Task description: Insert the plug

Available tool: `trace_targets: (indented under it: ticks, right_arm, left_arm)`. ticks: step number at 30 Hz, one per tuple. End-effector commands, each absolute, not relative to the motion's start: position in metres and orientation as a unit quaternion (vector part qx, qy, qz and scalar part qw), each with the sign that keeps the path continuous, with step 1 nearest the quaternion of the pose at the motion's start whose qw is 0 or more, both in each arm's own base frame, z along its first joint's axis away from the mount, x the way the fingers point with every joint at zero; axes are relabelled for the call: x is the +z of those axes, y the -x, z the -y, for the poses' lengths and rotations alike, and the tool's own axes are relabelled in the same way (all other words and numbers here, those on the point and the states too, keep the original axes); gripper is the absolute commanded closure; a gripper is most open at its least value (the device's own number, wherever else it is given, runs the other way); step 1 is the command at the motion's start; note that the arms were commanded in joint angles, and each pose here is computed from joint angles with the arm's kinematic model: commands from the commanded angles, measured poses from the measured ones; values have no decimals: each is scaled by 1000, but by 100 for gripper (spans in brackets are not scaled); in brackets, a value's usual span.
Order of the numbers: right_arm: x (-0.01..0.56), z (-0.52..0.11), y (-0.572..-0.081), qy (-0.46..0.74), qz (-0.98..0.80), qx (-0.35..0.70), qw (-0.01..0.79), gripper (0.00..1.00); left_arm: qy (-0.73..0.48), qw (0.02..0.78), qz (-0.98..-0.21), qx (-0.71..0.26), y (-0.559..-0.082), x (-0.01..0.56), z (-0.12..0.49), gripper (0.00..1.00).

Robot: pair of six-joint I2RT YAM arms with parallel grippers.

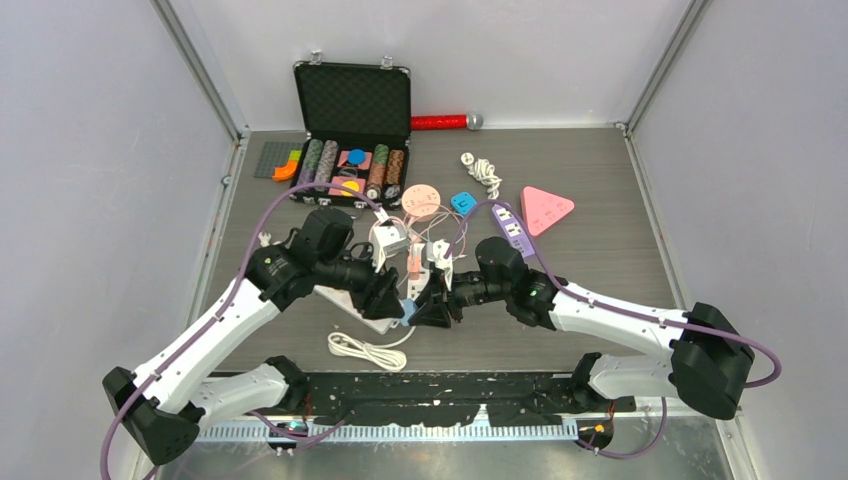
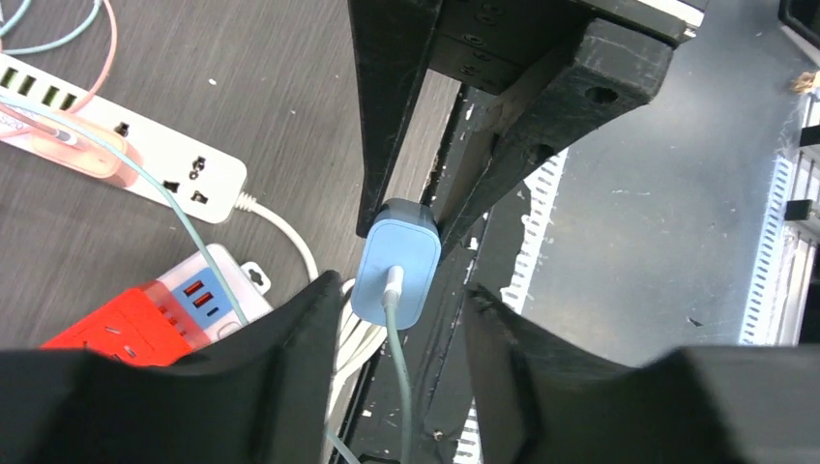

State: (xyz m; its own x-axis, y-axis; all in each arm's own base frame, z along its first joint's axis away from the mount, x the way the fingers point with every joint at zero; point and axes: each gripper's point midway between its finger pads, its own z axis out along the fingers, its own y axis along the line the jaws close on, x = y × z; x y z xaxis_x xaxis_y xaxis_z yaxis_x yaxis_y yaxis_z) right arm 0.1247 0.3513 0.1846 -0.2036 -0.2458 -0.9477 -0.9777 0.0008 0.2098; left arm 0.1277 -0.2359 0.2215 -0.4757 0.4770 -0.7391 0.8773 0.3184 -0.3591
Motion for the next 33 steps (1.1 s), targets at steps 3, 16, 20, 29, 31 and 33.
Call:
trace_targets:
  ticks: [3, 16, 20, 29, 31, 33]
  right_arm:
    - [218, -361, -127, 515, -559, 507, 407, 95]
    - [225, -360, -121, 520, -542, 519, 407, 95]
    - [227, -361, -120, 516, -543, 524, 405, 95]
    - [219, -354, -138, 462, -601, 500, 419, 19]
    - [218, -347, -150, 429, -627, 483, 436, 2]
    - [216, -337, -163, 393, -655, 464, 449, 1]
  left_arm:
    - [-447, 274, -749, -406, -122, 233, 240, 40]
    - [-435, 245, -773, -391, -133, 210, 244, 45]
    - [-434, 235, -776, -392, -131, 207, 245, 67]
    - [-390, 262, -812, -347, -153, 200, 239, 100]
    - [-355, 282, -827, -332, -166, 198, 238, 100]
    - [-317, 298, -843, -316, -179, 194, 237, 100]
